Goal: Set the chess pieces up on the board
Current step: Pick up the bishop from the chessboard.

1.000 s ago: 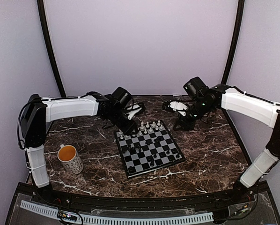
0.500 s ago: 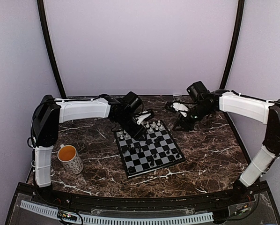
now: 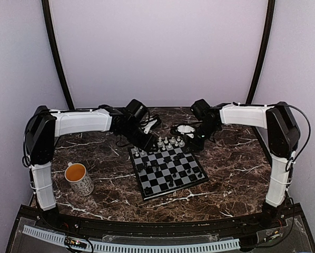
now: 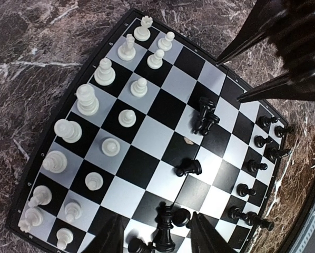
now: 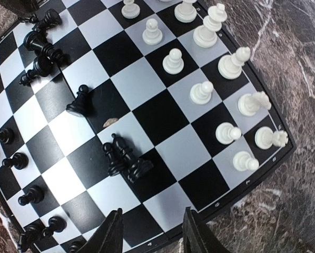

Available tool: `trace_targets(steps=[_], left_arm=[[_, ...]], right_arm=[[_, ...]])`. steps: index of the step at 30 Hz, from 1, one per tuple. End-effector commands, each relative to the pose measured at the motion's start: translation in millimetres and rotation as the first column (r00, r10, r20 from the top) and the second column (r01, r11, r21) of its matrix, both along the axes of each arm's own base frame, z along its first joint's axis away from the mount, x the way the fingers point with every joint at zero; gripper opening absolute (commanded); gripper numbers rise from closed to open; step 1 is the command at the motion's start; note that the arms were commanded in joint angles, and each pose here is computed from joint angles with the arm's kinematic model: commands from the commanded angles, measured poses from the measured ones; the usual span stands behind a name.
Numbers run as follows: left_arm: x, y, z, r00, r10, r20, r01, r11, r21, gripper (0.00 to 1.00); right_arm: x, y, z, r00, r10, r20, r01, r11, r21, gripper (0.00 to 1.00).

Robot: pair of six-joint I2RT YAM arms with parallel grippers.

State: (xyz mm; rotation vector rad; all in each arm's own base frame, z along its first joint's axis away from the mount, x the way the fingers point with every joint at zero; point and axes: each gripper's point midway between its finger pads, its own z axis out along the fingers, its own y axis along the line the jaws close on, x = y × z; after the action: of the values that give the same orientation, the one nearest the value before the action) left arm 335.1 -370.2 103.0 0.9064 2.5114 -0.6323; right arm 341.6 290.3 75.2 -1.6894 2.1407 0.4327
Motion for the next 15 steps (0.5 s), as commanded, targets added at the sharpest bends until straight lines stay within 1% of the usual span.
trace_targets(steps=[1,4,15], left_arm=[[-3,3,37,0.998,0.051,0.027,-0.048,0.993,-0.104,0.46],[-8,10,39,0.998,0.068,0.020,-0.065,0.990,-0.122,0.47],[-15,24,32,0.997,0.081,0.017,-0.079,0.991,-0.110,0.47]], right_arm=[[7,15,-3,0.995,0.081,0.052,-0.079,0.996,-0.038,0.41],[8,18,-11,0.993,0.108,0.051,-0.106,0.993,-0.054,0.42],[5,28,-29,0.976,0.211,0.054,-0.204,0.973,-0.109,0.41]])
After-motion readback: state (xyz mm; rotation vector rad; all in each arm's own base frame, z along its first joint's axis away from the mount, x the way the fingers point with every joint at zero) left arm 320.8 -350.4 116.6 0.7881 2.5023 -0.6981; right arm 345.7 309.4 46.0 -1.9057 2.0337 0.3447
